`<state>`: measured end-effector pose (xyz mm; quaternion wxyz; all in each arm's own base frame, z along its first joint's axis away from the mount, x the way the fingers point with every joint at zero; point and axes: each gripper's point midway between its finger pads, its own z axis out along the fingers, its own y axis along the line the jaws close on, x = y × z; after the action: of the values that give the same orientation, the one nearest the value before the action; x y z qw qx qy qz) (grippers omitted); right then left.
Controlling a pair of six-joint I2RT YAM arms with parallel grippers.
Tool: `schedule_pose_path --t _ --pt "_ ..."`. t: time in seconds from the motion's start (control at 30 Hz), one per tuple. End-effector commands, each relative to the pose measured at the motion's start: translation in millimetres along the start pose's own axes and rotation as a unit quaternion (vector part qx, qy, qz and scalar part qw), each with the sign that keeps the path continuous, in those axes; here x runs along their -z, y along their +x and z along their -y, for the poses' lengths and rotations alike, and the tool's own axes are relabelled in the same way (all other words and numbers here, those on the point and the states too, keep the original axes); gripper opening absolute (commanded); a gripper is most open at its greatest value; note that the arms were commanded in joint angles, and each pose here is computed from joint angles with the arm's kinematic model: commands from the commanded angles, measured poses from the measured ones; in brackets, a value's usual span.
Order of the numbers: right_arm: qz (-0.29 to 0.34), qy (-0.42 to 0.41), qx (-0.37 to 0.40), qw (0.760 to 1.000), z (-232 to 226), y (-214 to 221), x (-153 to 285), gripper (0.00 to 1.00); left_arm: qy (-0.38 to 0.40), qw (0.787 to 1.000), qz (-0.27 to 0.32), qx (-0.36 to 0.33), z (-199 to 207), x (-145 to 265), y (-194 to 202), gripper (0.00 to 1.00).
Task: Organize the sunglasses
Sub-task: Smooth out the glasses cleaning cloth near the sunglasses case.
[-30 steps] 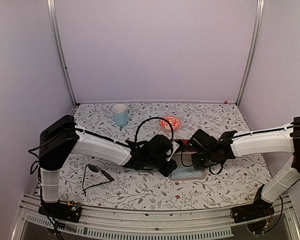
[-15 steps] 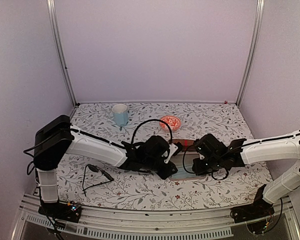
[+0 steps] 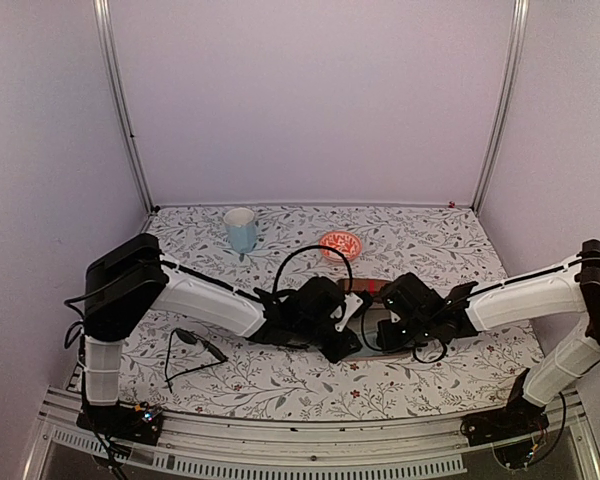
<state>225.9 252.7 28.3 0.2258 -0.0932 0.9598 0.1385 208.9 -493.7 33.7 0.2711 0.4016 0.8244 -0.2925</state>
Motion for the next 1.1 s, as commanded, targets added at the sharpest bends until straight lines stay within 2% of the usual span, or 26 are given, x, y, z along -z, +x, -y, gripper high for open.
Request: schedule_pose_path --t 0.0,0.67,0.87,0.93,1.07 --pt "0.003 -0.003 -0.009 1.0 -0.5 0.1 -5.5 0.15 0.006 1.0 -0.005 -0.009 3.6 -8.9 5.1 0.23" --pt "-0.014 0.031 -0.012 0.999 22.2 15.9 1.3 0.18 -0.07 0.996 -0.054 -0.017 -27.8 -8.1 50.5 0.23" --pt "-0.002 0.033 -0.015 0.999 24.8 9.1 12.8 0.18 -0.088 0.994 -0.053 -0.024 -31.5 -0.8 51.2 0.24" --pt "0.001 0.027 -0.015 1.0 22.9 6.7 16.4 0.23 -0.09 0.994 -0.049 -0.024 -31.6 2.2 47.7 0.24" --pt "0.011 0.002 -0.013 1.0 12.1 -1.1 24.4 0.25 -0.085 0.995 -0.039 -0.025 -27.4 7.8 38.6 0.24"
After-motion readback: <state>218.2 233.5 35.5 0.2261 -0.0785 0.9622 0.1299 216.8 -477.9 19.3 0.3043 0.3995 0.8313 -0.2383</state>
